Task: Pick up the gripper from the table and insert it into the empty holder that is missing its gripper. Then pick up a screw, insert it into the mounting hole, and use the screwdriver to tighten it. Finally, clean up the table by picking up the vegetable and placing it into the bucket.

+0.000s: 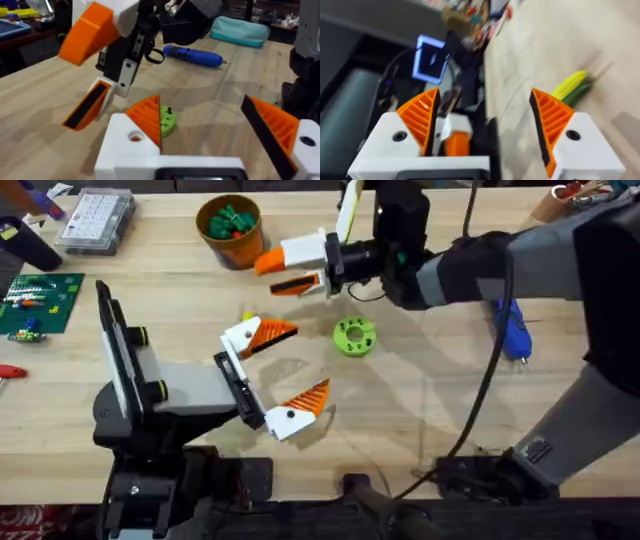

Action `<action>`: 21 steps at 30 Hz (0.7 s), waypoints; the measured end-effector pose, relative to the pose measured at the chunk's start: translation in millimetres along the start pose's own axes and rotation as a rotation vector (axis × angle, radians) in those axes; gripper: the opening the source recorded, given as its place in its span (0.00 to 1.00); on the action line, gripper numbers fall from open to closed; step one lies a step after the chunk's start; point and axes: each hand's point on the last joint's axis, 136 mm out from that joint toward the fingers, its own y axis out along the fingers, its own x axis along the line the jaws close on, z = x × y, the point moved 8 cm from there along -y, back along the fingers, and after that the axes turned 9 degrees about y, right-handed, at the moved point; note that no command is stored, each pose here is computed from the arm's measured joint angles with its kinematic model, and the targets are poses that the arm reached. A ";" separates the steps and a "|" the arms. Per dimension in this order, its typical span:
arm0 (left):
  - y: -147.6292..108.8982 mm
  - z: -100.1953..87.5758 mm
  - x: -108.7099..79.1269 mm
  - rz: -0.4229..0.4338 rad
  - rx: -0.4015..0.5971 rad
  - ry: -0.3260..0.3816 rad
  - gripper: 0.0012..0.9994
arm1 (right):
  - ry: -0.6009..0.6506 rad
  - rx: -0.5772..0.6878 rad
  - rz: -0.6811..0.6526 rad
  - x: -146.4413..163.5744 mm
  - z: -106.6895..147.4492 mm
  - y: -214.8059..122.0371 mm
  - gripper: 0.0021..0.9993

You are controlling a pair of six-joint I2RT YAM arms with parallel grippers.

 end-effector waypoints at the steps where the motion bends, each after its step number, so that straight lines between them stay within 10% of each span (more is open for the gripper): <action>1: 0.0 0.0 0.0 0.000 0.000 0.000 0.99 | -0.007 -0.028 0.019 -2.3 -4.4 -2.0 1.00; 11: 0.0 0.1 0.0 0.000 0.000 -0.006 0.99 | 0.028 -0.169 0.431 -16.9 -45.9 -44.0 1.00; 21: 0.0 0.2 -0.1 0.001 0.000 -0.007 0.99 | -0.389 -0.265 0.737 108.0 -43.3 -98.2 1.00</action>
